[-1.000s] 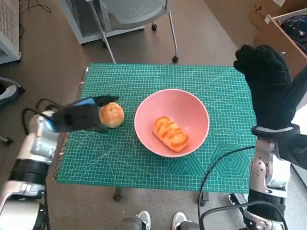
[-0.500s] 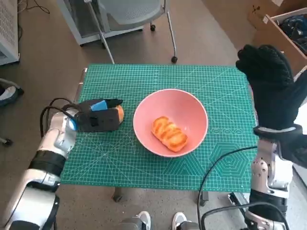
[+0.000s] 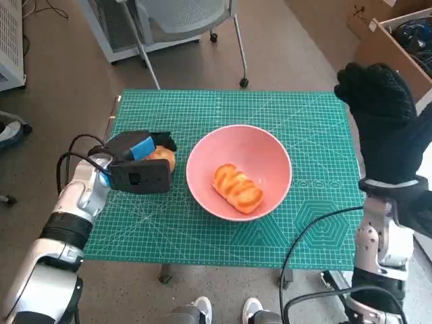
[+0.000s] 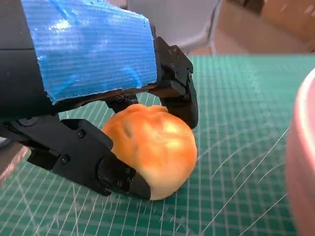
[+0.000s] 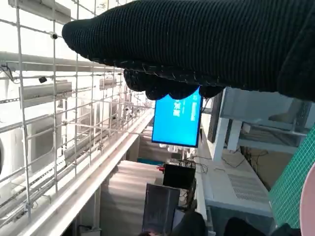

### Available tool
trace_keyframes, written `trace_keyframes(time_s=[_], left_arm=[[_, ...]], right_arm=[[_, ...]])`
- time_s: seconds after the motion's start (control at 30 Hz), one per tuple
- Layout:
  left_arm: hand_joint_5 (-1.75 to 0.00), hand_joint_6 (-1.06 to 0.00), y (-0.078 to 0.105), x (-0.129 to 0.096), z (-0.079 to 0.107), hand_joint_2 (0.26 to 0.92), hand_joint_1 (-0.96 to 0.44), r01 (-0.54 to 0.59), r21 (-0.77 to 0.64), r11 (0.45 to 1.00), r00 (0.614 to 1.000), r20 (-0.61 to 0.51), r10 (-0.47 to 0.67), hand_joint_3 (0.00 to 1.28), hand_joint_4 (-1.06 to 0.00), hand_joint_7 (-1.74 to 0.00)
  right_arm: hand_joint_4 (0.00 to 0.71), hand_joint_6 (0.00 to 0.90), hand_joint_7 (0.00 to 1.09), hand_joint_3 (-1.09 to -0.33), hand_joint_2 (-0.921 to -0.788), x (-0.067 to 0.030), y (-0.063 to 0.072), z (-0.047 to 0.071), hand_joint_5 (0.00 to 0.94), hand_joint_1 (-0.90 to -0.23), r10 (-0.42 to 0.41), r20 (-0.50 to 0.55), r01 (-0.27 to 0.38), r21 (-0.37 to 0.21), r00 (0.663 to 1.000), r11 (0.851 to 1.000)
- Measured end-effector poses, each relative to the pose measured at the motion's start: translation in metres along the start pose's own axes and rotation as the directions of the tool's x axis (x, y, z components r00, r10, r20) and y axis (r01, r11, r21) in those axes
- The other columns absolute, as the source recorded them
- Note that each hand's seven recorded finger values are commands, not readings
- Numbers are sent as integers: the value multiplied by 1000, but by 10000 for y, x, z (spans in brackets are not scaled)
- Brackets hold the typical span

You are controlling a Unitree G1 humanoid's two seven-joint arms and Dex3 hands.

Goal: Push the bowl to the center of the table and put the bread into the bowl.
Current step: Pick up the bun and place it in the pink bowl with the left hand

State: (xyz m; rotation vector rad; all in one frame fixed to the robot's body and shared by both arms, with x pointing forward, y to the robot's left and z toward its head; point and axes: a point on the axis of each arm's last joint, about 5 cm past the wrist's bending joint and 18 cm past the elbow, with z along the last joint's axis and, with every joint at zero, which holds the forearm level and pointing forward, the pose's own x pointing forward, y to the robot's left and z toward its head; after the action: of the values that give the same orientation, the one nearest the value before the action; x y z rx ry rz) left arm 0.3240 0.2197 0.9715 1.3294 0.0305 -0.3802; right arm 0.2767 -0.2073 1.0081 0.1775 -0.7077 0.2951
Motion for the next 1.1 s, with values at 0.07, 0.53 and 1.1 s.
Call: trace_keyframes(time_s=[0.07,0.53,1.1], left_arm=[[-1191,-584,47,-20,12,921,2,-29,-3,1000,999,21,29,98,-662,-1210],[-1048,-656,471,-311,268,918,2,-323,-108,940,916,216,339,47,-719,-1219],[-984,-748,541,-581,891,895,2,-448,-311,838,695,468,546,5,-817,-1080]], right_arm=[[319,99,555,-568,-921,-2,0,0,3,-505,0,1,0,-1,1000,1000],[323,94,555,-572,-921,-7,11,-9,4,-504,4,-1,-4,-2,1000,1000],[322,90,560,-575,-921,-10,50,-51,2,-496,10,3,-10,-1,1000,1000]])
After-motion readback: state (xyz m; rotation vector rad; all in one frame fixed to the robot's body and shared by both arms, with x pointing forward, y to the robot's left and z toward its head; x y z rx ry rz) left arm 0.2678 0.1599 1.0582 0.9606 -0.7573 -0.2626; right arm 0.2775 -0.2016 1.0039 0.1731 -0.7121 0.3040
